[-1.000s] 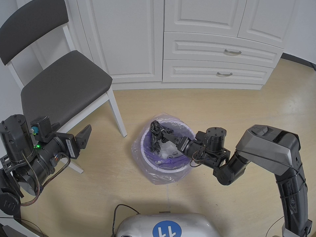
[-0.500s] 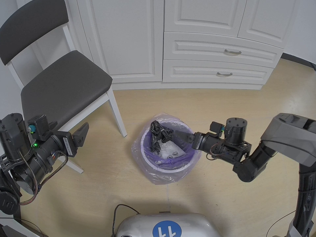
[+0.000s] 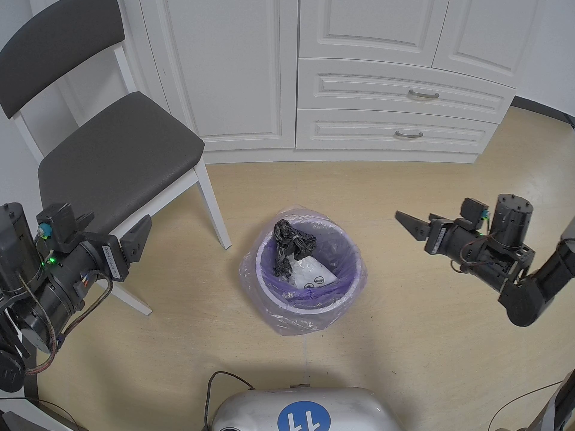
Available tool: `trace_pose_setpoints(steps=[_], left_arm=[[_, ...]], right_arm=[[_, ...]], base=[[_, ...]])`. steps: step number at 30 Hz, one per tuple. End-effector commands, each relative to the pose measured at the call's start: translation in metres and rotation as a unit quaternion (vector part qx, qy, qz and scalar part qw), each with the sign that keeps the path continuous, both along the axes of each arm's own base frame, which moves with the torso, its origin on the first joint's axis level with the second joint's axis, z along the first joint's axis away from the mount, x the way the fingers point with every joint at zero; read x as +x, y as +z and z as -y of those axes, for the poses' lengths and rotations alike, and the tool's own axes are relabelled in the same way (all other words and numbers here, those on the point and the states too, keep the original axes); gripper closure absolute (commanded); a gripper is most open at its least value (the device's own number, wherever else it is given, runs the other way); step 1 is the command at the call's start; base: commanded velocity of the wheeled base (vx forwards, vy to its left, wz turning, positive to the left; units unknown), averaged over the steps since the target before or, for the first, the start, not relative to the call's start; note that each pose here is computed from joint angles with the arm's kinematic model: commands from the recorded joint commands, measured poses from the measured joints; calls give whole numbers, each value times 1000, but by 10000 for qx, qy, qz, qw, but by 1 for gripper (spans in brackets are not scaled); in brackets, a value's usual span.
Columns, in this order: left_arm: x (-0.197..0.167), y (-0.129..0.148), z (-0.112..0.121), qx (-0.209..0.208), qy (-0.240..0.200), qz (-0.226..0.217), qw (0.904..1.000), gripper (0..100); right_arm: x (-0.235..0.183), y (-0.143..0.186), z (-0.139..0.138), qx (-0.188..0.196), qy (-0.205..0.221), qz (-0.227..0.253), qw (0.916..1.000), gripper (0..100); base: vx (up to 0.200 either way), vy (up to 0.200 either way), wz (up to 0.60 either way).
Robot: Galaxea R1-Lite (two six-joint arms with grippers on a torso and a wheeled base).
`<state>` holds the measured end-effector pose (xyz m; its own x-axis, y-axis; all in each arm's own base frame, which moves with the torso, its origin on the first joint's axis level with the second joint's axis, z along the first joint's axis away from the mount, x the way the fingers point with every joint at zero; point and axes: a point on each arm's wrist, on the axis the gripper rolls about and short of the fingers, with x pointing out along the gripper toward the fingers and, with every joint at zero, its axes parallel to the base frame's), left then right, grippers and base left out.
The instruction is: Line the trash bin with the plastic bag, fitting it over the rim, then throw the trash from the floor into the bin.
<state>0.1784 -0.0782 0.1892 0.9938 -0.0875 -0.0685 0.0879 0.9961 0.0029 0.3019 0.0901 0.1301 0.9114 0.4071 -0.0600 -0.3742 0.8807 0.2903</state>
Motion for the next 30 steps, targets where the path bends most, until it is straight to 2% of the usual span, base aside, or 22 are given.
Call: trace_pose_setpoints(steps=[1,3,8,12,21,23,26,30], left_arm=[[-16,13,-8,-32,10,348,9994,0],[-21,17,-11,-10,9,465,9989,0],[-32,21,-16,58,4,636,9980,0],[-46,29,-22,47,24,899,9959,0],[-68,39,-34,-58,93,1281,9917,0],[-73,44,-39,-53,204,1430,9895,0],[-78,45,-46,171,429,1553,9868,0],[-94,50,-60,512,834,1832,9782,0]], right_arm=[[-38,24,27,-242,-791,404,9958,0],[-56,31,33,-253,-1046,511,9929,0],[-94,47,43,-210,-1117,799,9903,0],[-125,56,56,-496,-1268,845,9871,0],[-184,98,67,-537,-1198,847,9877,0],[-196,107,69,-487,-1191,960,9870,0],[-206,113,71,-426,-1204,1141,9852,0],[-224,118,74,-315,-1233,1464,9810,0]], base=[[0,0,0],[0,0,0],[0,0,0],[0,0,0],[0,0,0],[0,0,0],[0,0,0],[0,0,0]])
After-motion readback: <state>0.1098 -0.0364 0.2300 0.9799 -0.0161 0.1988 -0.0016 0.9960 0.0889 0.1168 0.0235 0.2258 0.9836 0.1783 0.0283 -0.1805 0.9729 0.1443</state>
